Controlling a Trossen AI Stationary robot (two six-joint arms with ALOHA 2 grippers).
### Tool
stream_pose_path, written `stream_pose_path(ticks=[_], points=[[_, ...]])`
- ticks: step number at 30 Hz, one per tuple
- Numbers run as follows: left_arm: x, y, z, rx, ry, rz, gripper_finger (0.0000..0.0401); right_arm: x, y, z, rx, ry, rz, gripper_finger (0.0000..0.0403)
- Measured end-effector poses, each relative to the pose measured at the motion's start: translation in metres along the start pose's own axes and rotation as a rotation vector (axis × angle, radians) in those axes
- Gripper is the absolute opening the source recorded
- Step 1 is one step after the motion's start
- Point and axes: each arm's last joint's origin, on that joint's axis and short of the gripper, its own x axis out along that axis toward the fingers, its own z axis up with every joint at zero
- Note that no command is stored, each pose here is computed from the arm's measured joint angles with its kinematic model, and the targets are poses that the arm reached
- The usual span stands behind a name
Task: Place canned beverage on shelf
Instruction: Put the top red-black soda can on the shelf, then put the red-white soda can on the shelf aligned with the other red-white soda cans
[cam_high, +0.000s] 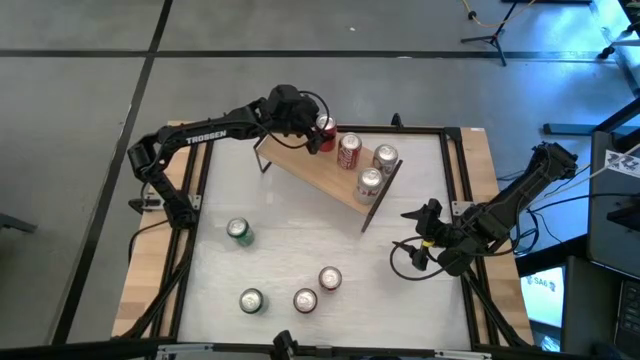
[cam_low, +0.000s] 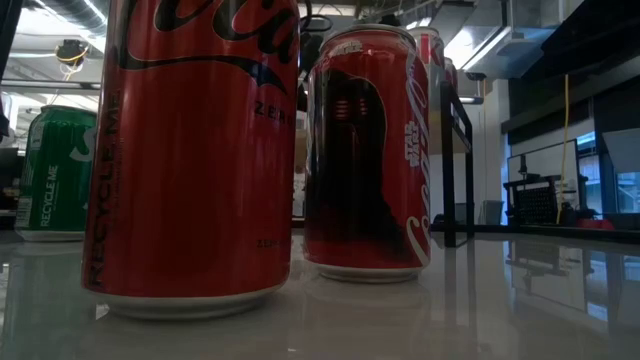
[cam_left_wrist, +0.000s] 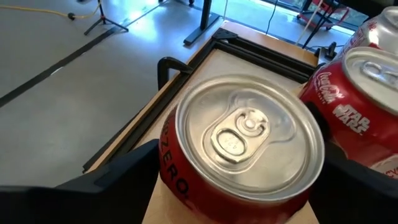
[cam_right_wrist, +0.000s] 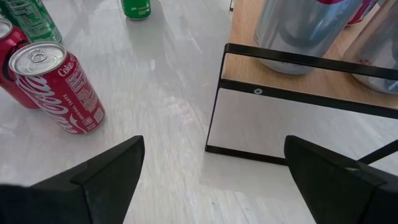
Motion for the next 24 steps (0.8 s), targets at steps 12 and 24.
stream_pose_path(ticks=[12, 24], points=[[0.0, 0.0, 0.0, 0.0, -0.002, 0.012, 0.0394, 0.0, 0.0, 0.0, 0.0, 0.005, 0.004, 0.0381], [-0.019, -0.004, 0.012, 0.041, -0.066, -0.007, 0.0393, 0.0, 0.0, 0.0, -0.001, 0.005, 0.004, 0.0381]])
